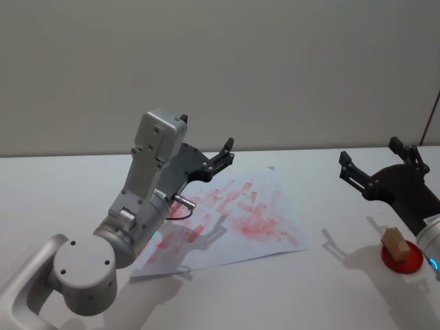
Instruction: Use the one hand to pick up the stamp and affix it onto the A4 paper.
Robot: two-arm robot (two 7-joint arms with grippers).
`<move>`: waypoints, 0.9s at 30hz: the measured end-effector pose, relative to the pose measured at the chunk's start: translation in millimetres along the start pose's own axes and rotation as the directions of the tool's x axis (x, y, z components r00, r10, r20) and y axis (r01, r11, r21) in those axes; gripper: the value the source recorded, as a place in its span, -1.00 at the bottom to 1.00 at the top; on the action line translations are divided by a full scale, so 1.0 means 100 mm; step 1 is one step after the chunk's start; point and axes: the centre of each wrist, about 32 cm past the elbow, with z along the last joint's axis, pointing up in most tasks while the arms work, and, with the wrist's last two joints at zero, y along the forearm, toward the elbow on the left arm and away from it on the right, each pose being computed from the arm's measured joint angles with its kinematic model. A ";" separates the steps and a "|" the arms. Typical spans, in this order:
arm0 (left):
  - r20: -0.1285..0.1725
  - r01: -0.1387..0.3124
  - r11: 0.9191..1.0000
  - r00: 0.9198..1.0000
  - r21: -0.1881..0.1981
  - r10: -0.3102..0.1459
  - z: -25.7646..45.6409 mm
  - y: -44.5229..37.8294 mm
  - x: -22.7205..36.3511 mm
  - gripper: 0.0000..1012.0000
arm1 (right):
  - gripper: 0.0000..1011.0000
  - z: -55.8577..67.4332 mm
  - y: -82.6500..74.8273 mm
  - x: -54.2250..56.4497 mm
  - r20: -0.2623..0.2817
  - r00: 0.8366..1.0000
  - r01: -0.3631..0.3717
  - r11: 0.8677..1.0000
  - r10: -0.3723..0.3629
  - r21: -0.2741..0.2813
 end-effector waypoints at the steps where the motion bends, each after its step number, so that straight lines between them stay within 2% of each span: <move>1: 0.000 0.000 1.000 1.000 0.000 0.000 0.000 0.000 0.000 0.98 | 0.98 0.00 0.00 0.00 0.000 1.000 0.000 1.000 0.000 0.000; 27: 0.000 0.000 1.000 1.000 0.000 0.000 0.000 0.000 0.000 0.98 | 0.98 0.00 0.00 0.00 -0.001 1.000 0.000 1.000 0.000 0.000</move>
